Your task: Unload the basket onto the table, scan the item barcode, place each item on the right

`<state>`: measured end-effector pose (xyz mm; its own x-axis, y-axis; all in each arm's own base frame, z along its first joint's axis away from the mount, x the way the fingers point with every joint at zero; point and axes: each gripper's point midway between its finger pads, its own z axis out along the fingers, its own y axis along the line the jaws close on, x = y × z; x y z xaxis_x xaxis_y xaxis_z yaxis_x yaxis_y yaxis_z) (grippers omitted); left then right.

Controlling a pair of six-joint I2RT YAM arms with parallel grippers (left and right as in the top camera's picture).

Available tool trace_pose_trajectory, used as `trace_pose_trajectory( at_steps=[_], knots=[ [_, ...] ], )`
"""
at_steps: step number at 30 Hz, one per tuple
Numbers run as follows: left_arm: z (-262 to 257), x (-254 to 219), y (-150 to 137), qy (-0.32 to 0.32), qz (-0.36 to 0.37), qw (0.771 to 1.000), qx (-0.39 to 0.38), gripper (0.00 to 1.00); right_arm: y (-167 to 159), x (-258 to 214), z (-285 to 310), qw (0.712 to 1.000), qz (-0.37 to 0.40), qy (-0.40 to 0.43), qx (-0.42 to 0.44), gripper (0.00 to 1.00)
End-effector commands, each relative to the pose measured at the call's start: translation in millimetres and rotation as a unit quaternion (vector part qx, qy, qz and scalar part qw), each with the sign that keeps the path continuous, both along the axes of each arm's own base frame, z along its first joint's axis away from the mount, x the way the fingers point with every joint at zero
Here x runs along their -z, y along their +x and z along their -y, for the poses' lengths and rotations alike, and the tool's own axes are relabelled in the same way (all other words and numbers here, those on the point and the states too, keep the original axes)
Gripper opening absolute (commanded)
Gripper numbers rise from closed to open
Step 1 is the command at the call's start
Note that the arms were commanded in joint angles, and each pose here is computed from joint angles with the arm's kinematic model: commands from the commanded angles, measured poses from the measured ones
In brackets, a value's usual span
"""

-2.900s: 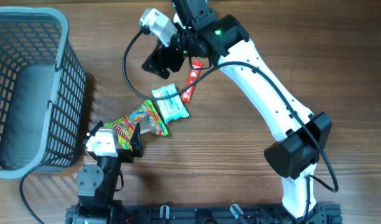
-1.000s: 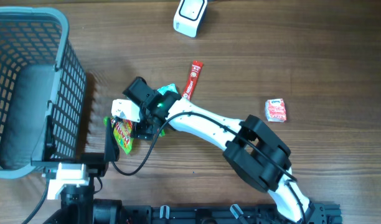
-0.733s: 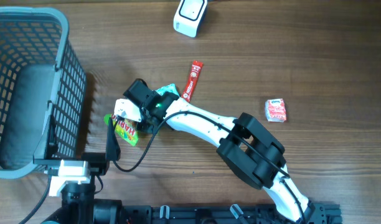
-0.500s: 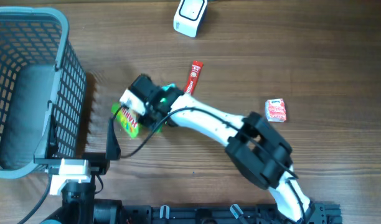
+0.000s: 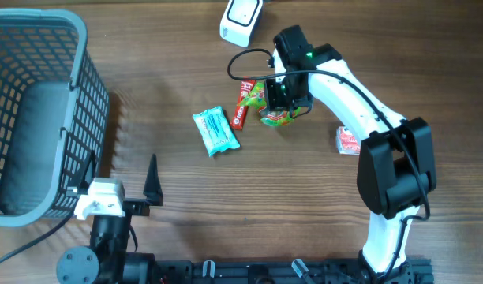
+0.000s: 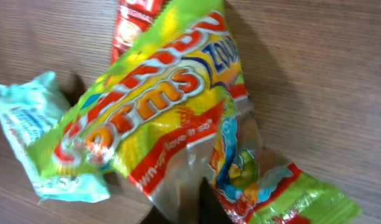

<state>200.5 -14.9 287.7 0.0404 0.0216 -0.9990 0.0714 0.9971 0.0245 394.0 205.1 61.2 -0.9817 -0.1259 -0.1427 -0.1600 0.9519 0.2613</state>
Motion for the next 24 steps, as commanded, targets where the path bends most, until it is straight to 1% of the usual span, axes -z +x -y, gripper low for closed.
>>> trace_pose_trajectory(
  at_steps=[1,3,4,5,6,7,8,9,11,12,13,14,16,18,21,24],
  knots=[
    [-1.1,31.9,10.0,-0.026,-0.036,0.999,-0.005,1.00,-27.5,-12.9,-32.0,0.992,-0.029,0.096,-0.077,0.04],
    [-0.8,46.9,13.7,-0.024,-0.054,0.998,-0.006,1.00,-37.0,-26.9,-53.5,0.979,-0.041,0.169,-0.110,0.04],
    [-0.7,61.2,15.1,-0.022,-0.076,0.997,-0.006,1.00,-39.1,-32.7,-59.3,0.973,-0.046,0.196,-0.113,0.04],
    [-0.7,68.0,14.8,-0.021,-0.088,0.996,-0.007,1.00,-37.6,-31.2,-57.5,0.975,-0.043,0.189,-0.112,0.04],
    [-0.7,74.2,14.4,-0.020,-0.099,0.995,-0.007,1.00,-33.4,-25.2,-49.9,0.981,-0.034,0.161,-0.107,0.42],
    [-0.8,80.6,13.3,-0.019,-0.112,0.993,-0.007,1.00,-25.5,-14.9,-34.5,0.990,-0.018,0.105,-0.096,0.84],
    [-0.8,83.3,12.8,-0.018,-0.118,0.993,-0.008,1.00,-18.5,-8.4,-20.8,0.994,-0.003,0.060,-0.087,0.99],
    [-0.8,83.6,12.8,-0.018,-0.118,0.993,-0.007,1.00,-15.8,-9.7,-12.8,0.996,0.004,0.035,-0.083,0.99],
    [-0.9,82.4,13.0,-0.018,-0.116,0.993,-0.008,1.00,-15.2,-28.9,-11.3,0.995,0.018,0.033,-0.095,0.99],
    [-0.8,82.1,13.1,-0.018,-0.115,0.993,-0.007,1.00,-14.0,-45.2,-11.7,0.993,0.036,0.037,-0.102,0.87],
    [-0.8,82.1,13.1,-0.018,-0.115,0.993,-0.007,1.00,-16.0,-62.1,-11.0,0.992,0.051,0.042,-0.103,0.54],
    [-0.8,82.1,13.1,-0.018,-0.115,0.993,-0.007,1.00,-23.0,-77.5,-8.1,0.993,0.056,0.045,-0.098,0.05],
    [-0.8,82.1,13.1,-0.018,-0.115,0.993,-0.007,1.00,-39.1,-90.2,-4.9,0.995,0.038,0.045,-0.079,0.05],
    [-0.8,82.1,13.1,-0.019,-0.115,0.993,-0.007,1.00,-48.8,-80.4,-6.0,0.995,0.028,0.025,-0.091,0.05],
    [-0.8,82.2,13.0,-0.018,-0.115,0.993,-0.007,1.00,-65.1,-45.4,-12.7,0.996,0.007,0.013,-0.091,0.04],
    [-0.8,82.2,13.0,-0.019,-0.115,0.993,-0.007,1.00,-77.8,-4.6,-22.9,0.996,0.003,0.016,-0.088,0.05]
  ],
)
